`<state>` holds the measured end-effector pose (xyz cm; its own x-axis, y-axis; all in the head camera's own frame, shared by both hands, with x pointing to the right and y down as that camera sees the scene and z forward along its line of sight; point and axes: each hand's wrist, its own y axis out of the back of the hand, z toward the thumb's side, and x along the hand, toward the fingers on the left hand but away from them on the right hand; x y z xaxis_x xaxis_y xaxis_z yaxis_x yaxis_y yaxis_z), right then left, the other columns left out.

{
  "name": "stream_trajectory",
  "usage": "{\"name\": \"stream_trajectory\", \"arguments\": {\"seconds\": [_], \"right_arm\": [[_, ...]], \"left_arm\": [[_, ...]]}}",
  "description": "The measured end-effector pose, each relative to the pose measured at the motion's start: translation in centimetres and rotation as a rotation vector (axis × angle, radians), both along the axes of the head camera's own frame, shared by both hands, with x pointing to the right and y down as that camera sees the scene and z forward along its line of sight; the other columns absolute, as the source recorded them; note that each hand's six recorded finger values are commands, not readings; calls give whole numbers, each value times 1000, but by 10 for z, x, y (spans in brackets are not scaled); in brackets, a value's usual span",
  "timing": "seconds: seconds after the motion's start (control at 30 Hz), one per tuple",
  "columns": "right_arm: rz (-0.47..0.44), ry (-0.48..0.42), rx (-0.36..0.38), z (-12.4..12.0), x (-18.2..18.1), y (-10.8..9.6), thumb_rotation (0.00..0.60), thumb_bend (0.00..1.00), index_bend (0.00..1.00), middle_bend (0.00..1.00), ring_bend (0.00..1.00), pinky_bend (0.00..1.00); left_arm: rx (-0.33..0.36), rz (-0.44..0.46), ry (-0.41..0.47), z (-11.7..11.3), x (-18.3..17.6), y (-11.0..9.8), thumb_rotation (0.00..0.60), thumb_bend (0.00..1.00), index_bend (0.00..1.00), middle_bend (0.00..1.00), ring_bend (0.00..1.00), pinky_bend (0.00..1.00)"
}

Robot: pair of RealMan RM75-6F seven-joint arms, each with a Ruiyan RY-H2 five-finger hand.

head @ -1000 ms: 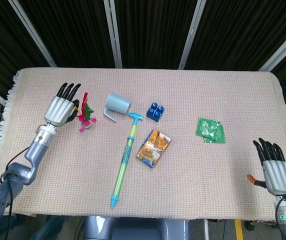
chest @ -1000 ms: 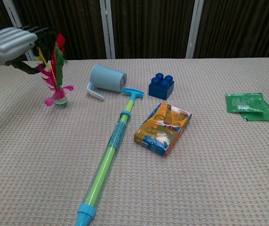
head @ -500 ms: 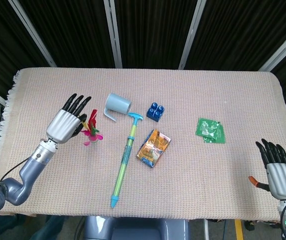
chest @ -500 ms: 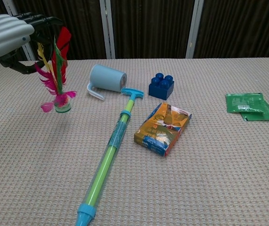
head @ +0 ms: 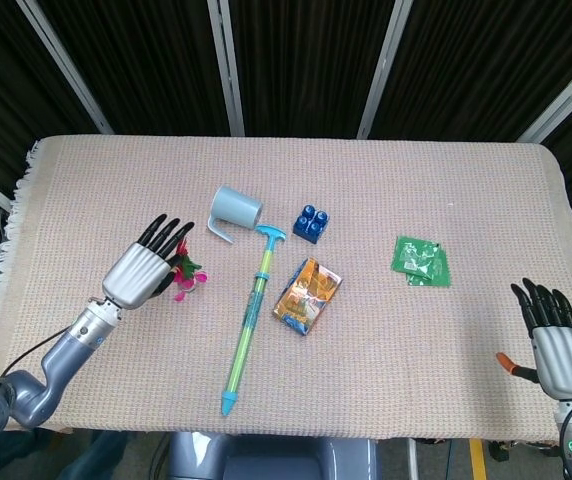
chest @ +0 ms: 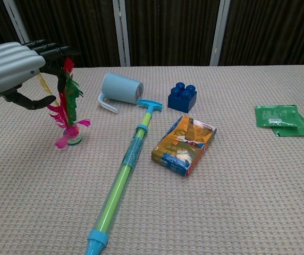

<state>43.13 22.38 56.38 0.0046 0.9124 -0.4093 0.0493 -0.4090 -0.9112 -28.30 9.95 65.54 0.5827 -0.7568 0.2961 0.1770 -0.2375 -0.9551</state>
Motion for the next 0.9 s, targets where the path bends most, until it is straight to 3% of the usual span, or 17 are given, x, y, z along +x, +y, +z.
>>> {"name": "stream_trajectory", "arguments": {"seconds": [0.1, 0.17, 0.33, 0.5, 0.67, 0.8, 0.9], "right_arm": [[-3, 2, -2, 1, -1, 0, 600, 116, 0, 0, 0, 0], [-5, 2, -4, 2, -1, 0, 600, 116, 0, 0, 0, 0], [0, 6, -10, 3, 0, -1, 600, 117, 0, 0, 0, 0], [22, 14, -17, 3, 5, -2, 600, 117, 0, 0, 0, 0], [35, 35, -34, 7, 9, -3, 600, 117, 0, 0, 0, 0], [28, 29, -48, 9, 6, -2, 600, 117, 0, 0, 0, 0], [12, 25, -46, 8, 2, -1, 600, 117, 0, 0, 0, 0]], "left_arm": [[12, -15, 31, -8, -2, -1, 600, 198, 86, 0, 0, 0], [16, -32, 65, -17, -3, -1, 600, 136, 7, 0, 0, 0], [35, -85, 146, -44, -13, -3, 598, 105, 0, 0, 0, 0], [31, -189, 157, -71, -42, 5, 600, 133, 0, 0, 0, 0], [-70, -416, 112, -91, -90, 41, 594, 150, 0, 0, 0, 0], [-158, -637, 74, -101, -132, 86, 596, 152, 0, 0, 0, 0], [-167, -713, 32, -111, -151, 104, 594, 154, 0, 0, 0, 0]]}}
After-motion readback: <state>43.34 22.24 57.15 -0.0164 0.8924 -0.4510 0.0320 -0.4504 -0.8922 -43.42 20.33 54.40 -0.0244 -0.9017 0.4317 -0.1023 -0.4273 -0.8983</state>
